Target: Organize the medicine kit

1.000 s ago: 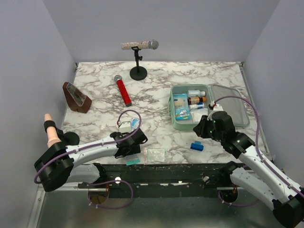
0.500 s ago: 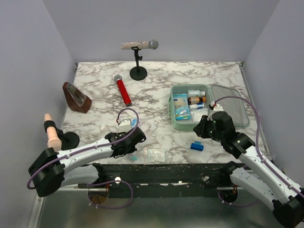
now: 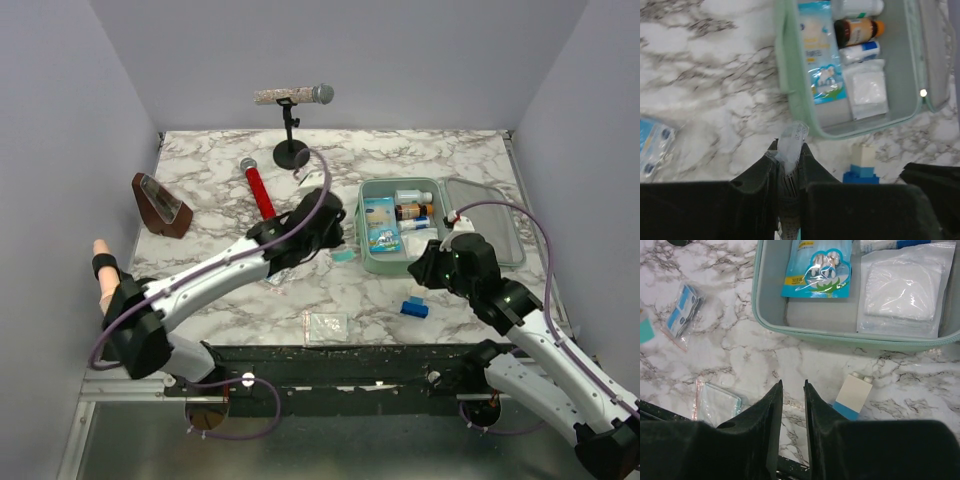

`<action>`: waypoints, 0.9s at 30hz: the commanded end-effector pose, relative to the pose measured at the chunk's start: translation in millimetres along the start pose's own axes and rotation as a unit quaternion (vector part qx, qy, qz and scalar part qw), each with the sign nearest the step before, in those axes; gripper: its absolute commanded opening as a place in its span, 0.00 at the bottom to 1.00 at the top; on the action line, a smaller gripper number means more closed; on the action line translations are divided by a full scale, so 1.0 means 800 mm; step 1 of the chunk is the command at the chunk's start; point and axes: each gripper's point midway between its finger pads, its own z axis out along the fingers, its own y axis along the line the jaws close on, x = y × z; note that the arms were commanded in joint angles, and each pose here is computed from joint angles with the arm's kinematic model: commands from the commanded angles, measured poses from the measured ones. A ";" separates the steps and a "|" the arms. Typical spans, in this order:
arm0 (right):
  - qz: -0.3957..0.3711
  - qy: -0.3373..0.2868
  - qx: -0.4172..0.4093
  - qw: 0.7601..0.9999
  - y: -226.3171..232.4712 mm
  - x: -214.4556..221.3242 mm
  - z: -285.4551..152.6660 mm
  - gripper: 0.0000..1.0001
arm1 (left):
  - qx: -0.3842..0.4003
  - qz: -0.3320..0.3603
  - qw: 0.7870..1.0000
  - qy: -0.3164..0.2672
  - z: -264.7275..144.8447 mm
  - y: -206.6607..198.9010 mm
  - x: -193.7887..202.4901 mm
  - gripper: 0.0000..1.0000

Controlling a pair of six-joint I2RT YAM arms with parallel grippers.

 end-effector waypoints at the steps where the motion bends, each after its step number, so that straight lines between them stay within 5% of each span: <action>1: 0.000 -0.013 0.011 1.000 -0.002 -0.012 -0.009 0.33 | 0.108 0.061 0.992 -0.006 0.064 -0.098 -0.056 0.11; 6: -0.001 -0.018 0.019 1.000 -0.006 -0.015 -0.009 0.33 | 0.173 0.061 0.983 0.015 0.144 -0.160 -0.098 0.11; 10: -0.005 -0.022 0.029 0.999 -0.010 -0.018 -0.010 0.33 | 0.182 0.065 0.980 0.044 0.208 -0.172 -0.087 0.11; 17: -0.008 -0.036 0.043 0.998 -0.016 -0.027 -0.019 0.33 | 0.170 0.078 0.978 0.088 0.244 -0.153 -0.038 0.16; 27: -0.011 -0.030 0.043 0.999 -0.012 -0.032 -0.011 0.33 | 0.131 0.104 0.984 0.063 0.248 -0.130 -0.049 0.59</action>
